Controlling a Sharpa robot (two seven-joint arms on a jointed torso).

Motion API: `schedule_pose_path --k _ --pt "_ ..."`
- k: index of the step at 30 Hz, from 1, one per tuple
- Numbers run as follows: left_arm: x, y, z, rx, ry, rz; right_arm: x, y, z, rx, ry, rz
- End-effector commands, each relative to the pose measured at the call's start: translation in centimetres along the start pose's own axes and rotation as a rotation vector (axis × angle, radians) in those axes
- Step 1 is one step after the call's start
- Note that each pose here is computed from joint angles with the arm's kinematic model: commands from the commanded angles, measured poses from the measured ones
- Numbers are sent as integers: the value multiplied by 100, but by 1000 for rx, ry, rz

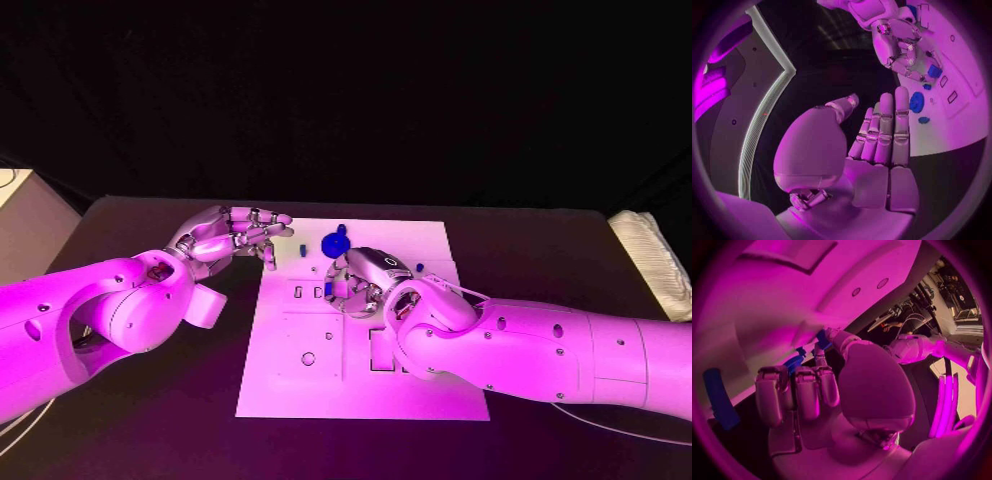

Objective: Assemble the parts on the task board

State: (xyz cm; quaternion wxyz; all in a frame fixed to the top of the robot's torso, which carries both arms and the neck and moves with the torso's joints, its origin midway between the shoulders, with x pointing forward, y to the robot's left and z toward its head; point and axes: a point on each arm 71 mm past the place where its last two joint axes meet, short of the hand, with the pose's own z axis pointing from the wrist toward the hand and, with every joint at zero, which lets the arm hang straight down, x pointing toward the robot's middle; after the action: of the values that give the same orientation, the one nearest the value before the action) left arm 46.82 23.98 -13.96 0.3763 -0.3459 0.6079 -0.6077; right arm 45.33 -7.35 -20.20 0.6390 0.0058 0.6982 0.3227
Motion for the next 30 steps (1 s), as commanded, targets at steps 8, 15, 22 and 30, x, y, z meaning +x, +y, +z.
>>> schedule_pose_path --k 8,15,22,30 --pt "16 -5 2 4 18 0 21 9 -5 -13 17 -12" --pt "16 -4 4 3 20 0 23 11 -4 -15 16 -7" --pt "16 -1 7 2 21 -1 23 9 -2 -15 12 -4" --pt "15 3 9 1 22 -1 18 9 -1 -21 5 3"
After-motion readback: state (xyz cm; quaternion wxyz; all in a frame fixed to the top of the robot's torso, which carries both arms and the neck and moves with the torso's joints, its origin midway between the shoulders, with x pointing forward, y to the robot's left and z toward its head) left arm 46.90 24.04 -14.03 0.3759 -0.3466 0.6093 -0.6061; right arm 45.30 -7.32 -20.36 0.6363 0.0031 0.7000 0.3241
